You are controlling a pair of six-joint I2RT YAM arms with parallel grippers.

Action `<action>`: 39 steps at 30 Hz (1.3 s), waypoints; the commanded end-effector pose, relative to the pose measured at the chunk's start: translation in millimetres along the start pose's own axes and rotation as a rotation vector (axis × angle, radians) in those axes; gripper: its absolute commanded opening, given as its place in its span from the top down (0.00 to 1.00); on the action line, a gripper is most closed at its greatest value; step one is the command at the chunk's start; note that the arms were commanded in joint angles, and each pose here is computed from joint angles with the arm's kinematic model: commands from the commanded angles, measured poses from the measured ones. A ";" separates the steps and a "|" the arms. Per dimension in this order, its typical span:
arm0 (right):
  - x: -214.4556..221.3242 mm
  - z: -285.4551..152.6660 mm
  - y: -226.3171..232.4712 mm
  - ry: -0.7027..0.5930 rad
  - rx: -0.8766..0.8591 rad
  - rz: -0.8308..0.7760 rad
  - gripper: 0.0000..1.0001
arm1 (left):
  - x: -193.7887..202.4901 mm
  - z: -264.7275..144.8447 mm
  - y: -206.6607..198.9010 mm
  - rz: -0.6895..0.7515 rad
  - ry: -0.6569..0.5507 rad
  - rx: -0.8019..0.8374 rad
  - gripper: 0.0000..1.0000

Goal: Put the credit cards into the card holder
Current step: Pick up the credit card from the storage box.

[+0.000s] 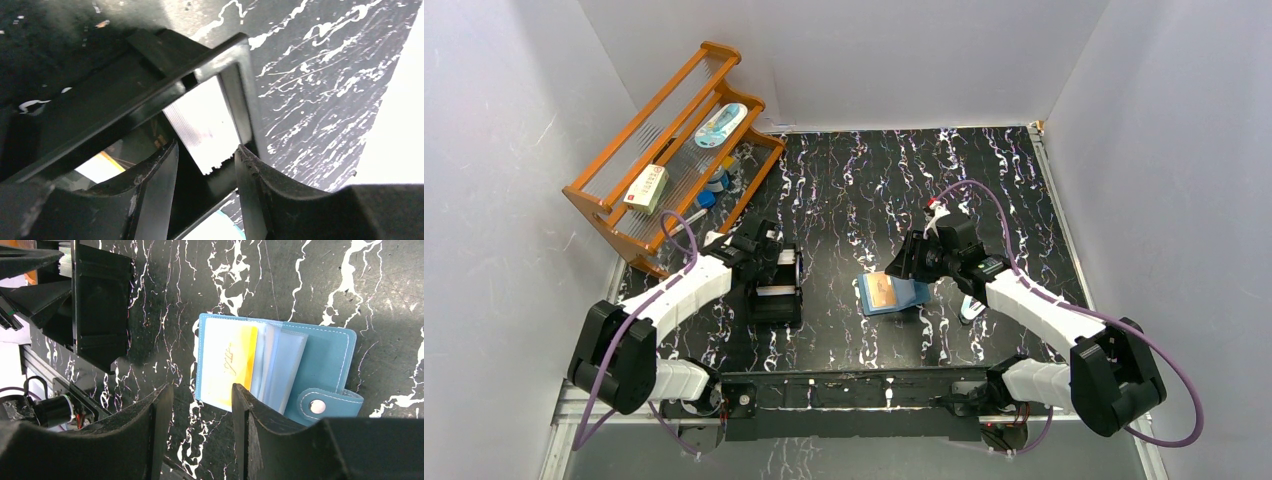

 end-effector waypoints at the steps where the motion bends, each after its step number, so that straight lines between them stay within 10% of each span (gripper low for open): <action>1: -12.7 -2.2 3.6 -0.064 -0.008 -0.019 0.45 | -2.0 -1.4 -13.2 0.000 -0.021 0.100 0.56; 39: -24.8 -18.7 4.7 -0.121 0.015 -0.098 0.44 | -10.1 -8.4 -16.9 -0.005 -0.082 0.191 0.75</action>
Point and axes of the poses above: each gripper's point midway between its finger pads, its own z axis out along the fingers, its own y axis along the line the jaws close on, x = y × z, the point moved 5 cm from there along -z, back along the fingers, and after that the axes turned 11 degrees about -z, right-handed, at the moved point
